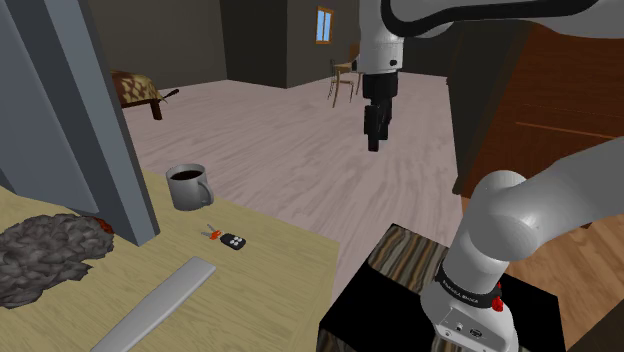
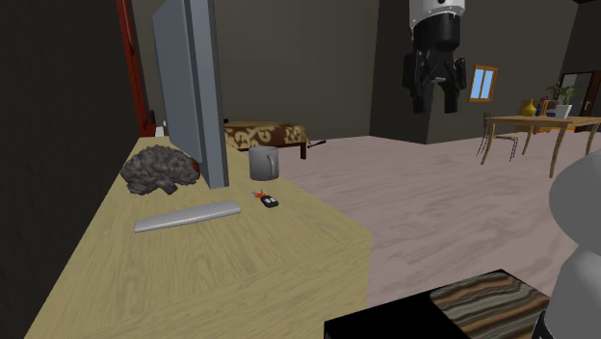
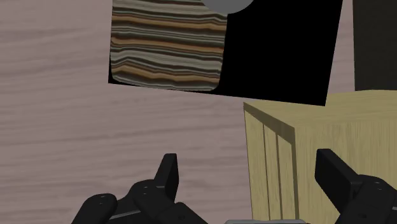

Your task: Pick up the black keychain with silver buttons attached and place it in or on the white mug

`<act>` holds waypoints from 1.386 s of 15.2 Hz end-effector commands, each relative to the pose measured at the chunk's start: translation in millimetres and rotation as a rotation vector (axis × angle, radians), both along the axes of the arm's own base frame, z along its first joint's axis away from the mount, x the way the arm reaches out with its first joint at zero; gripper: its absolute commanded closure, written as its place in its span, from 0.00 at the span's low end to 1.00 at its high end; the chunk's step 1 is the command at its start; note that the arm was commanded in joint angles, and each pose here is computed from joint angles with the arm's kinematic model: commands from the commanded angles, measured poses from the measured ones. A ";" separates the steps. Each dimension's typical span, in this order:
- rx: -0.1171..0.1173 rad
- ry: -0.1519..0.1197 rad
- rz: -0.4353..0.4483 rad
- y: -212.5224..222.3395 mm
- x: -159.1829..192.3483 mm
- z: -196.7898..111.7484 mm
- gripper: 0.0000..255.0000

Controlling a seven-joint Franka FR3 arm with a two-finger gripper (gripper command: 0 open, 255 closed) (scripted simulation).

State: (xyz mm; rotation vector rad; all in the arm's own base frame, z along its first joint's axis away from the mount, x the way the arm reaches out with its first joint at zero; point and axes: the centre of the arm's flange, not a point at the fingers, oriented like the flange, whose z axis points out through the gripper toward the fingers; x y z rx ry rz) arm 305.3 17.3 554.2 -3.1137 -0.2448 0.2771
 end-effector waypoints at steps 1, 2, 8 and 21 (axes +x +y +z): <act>0.000 0.000 0.000 0.0 0.0 0.0 0.00; -0.001 -0.004 -0.006 9.9 5.4 -6.1 0.00; -0.004 -0.029 -0.041 68.5 39.9 -42.1 0.00; -0.012 -0.083 -0.117 190.5 124.4 -117.7 0.00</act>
